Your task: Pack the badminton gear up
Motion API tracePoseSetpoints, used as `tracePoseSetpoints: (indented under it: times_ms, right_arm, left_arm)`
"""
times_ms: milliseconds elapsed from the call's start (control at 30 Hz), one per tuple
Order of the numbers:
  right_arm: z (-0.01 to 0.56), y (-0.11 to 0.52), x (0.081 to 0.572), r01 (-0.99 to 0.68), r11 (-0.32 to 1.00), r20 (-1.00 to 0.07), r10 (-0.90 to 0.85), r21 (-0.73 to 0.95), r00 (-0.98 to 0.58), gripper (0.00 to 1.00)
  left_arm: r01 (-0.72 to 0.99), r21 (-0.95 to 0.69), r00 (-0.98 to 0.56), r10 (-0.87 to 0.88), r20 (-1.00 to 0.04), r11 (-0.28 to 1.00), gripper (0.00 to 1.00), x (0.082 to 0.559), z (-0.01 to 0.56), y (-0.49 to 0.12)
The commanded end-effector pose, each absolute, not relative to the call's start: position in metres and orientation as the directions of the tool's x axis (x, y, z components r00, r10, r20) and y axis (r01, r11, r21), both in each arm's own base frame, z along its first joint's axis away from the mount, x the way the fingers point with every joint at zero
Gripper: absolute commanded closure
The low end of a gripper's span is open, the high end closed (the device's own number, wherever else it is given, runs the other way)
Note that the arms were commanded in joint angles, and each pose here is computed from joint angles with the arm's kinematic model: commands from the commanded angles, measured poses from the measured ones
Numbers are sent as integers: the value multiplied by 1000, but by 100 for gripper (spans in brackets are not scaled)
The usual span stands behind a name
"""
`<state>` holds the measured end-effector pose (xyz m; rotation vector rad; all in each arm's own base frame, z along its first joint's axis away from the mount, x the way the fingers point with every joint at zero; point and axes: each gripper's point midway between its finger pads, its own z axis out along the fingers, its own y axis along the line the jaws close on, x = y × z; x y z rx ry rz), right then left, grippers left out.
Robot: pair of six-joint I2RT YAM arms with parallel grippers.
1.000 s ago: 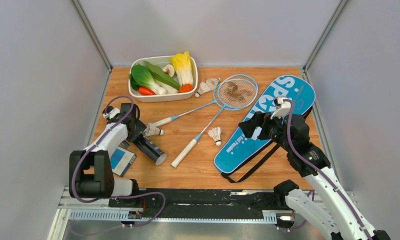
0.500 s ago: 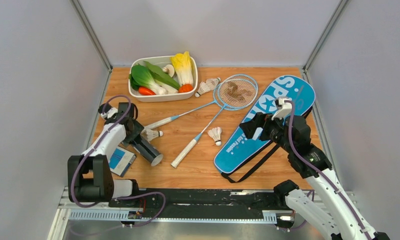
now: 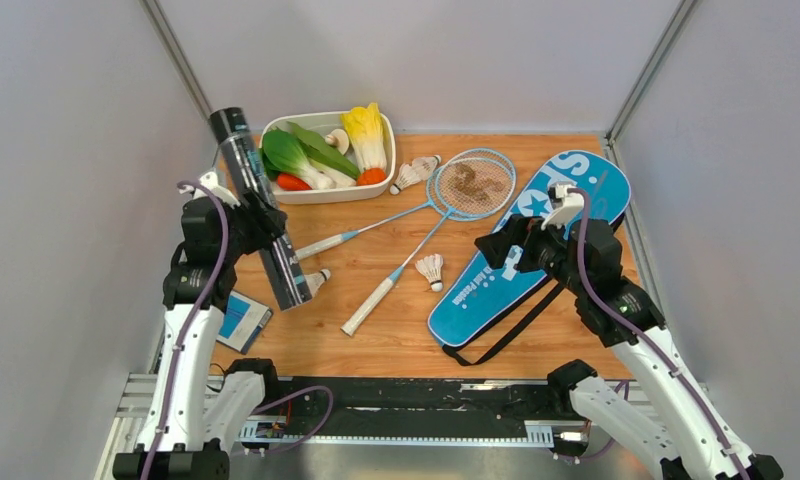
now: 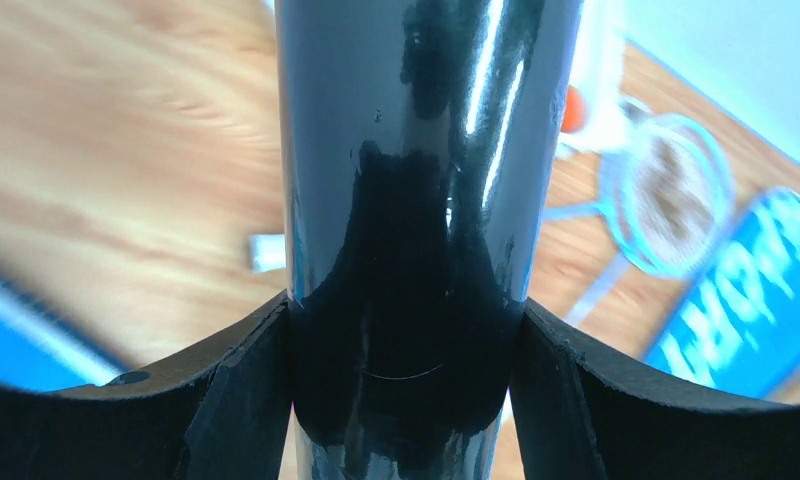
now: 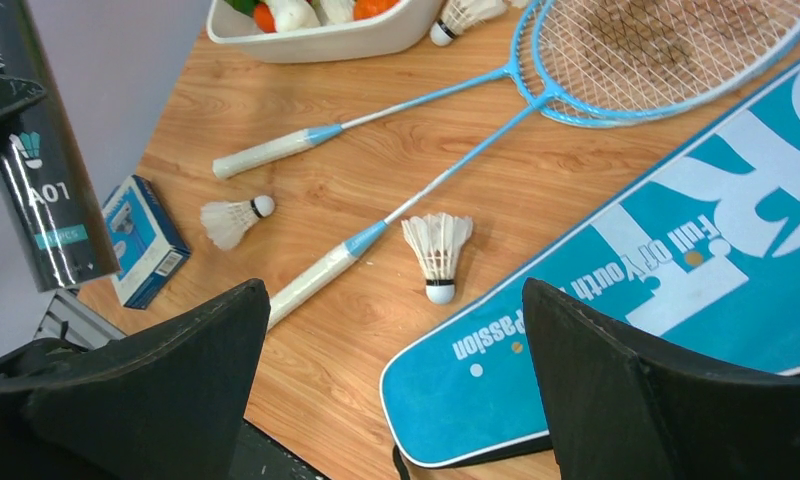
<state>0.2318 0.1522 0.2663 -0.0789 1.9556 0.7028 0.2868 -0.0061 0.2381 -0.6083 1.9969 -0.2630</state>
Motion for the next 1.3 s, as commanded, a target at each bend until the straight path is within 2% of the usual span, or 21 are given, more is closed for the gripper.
tracePoseSetpoints:
  times_ms: [0,200,367,467,600,800,1200,1233,1267]
  right_arm:
    - [322,165,236,-445,770,-873,294,458,-390,0]
    - [335,196,237,-562,668,-862,269,488,-429,1]
    - [359,222,242,-676,568,-879,231,470,-417,2]
    - [380,231,241,-732,522,-897,206,439,-391,9]
    - [397,232,240,-764,507,-917,201,399,-345,22]
    - [406,234,238,-786,492,-927,196,375,-320,33]
    - [377,260,213,-853,269,-891,54,447,-450,44]
    - [376,261,211,-855,260,-890,48,449,-453,46]
    - [376,261,210,-857,254,-890,45,449,-453,53]
  left_arm:
    - [260,-498,-456,-350,-818,827,52,275,284,-90]
    - [615,-482,-537,-116,-835,624,53,216,284,-178]
    - [762,-432,-524,66,-849,482,53,167,270,-218]
    - [780,-432,-542,143,-828,453,53,152,249,-224]
    - [790,-433,-555,209,-805,434,53,139,225,-225]
    - [811,-433,-540,218,-813,394,53,134,217,-229]
    - [852,-438,-504,222,-835,286,53,121,226,-237]
    - [854,-436,-501,221,-837,283,53,121,227,-237]
    - [856,-434,-498,221,-838,281,53,121,227,-238]
